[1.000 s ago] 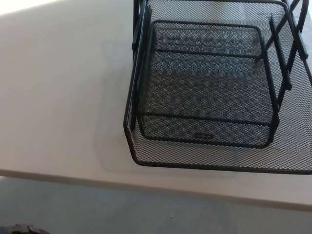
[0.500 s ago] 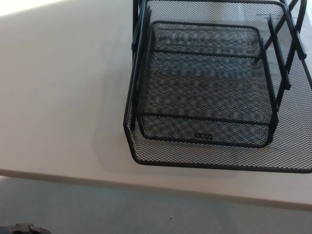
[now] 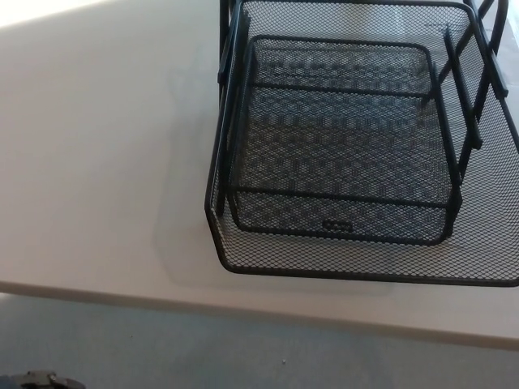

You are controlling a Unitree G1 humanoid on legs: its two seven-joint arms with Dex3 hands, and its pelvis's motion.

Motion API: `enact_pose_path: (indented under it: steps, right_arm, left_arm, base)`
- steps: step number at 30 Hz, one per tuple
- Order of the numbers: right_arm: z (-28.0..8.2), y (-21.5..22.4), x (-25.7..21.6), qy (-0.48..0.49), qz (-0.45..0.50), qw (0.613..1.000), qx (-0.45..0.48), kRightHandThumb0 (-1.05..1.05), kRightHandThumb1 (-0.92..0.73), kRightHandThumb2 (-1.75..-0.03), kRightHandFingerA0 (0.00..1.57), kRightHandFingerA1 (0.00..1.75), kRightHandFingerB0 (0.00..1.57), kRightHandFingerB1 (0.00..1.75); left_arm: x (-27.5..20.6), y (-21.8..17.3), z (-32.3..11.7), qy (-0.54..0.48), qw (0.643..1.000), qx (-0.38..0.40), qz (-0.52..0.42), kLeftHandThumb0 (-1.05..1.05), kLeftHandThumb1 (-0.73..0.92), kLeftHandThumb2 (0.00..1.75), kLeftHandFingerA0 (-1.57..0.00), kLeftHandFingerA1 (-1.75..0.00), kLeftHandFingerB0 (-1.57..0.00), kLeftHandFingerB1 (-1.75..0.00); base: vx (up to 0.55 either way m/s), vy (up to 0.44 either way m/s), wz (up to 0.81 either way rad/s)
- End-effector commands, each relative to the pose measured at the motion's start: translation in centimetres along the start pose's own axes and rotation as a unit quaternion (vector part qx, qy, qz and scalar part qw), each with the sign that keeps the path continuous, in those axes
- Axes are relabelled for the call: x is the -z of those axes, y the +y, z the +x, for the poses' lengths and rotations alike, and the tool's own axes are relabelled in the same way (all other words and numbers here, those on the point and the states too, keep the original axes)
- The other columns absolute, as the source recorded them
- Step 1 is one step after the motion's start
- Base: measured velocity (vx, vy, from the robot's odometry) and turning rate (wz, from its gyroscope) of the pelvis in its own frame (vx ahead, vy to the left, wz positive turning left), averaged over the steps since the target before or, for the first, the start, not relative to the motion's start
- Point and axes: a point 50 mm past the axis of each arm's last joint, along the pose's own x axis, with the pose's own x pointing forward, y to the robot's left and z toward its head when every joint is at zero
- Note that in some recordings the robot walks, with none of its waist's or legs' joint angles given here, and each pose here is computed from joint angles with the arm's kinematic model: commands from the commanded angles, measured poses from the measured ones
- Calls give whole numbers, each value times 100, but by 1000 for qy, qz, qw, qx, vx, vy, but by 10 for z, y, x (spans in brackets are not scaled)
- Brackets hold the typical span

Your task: A balck drawer is kept on the middle of the table and the robot uses its right hand to push it back away from the robot

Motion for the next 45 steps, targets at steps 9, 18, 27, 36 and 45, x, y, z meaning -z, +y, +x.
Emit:
enact_pose_path:
  steps: [9, 18, 27, 36, 45]
  right_arm:
    - [14, -26, -64, -56, -65, 979, -183, -66, -92, -69, 35, 39, 25, 33]
    - [33, -31, -74, -49, -92, 971, -216, -68, -92, -69, 35, 38, 24, 32]
    - [52, -35, -71, -41, -92, 968, -228, -72, -92, -71, 35, 39, 23, 32]
    - [74, -36, -65, -22, -97, 967, -234, -72, -92, -70, 33, 39, 22, 32]
    - [85, -48, -74, -20, -117, 970, -214, -69, -92, -70, 33, 38, 21, 32]
  left_arm:
    - [-7, 11, -4, -24, 1000, 4, 12, -74, 83, 66, -37, -33, -36, -32]
    - [-6, 10, -3, -23, 1000, 2, 7, -74, 83, 66, -38, -33, -36, -33]
    - [-7, 10, -3, -25, 1000, 4, 13, -74, 83, 66, -39, -34, -37, -33]
    - [-8, 11, -3, -26, 1000, 1, 6, -75, 83, 65, -39, -33, -37, -33]
    - [-6, 10, -4, -24, 1000, 4, 12, -74, 70, 105, -37, -51, -22, -43]
  base:
    - [0, 0, 0]
    - [0, 0, 0]
    - [0, 0, 0]
    - [0, 0, 0]
    - [0, 0, 0]
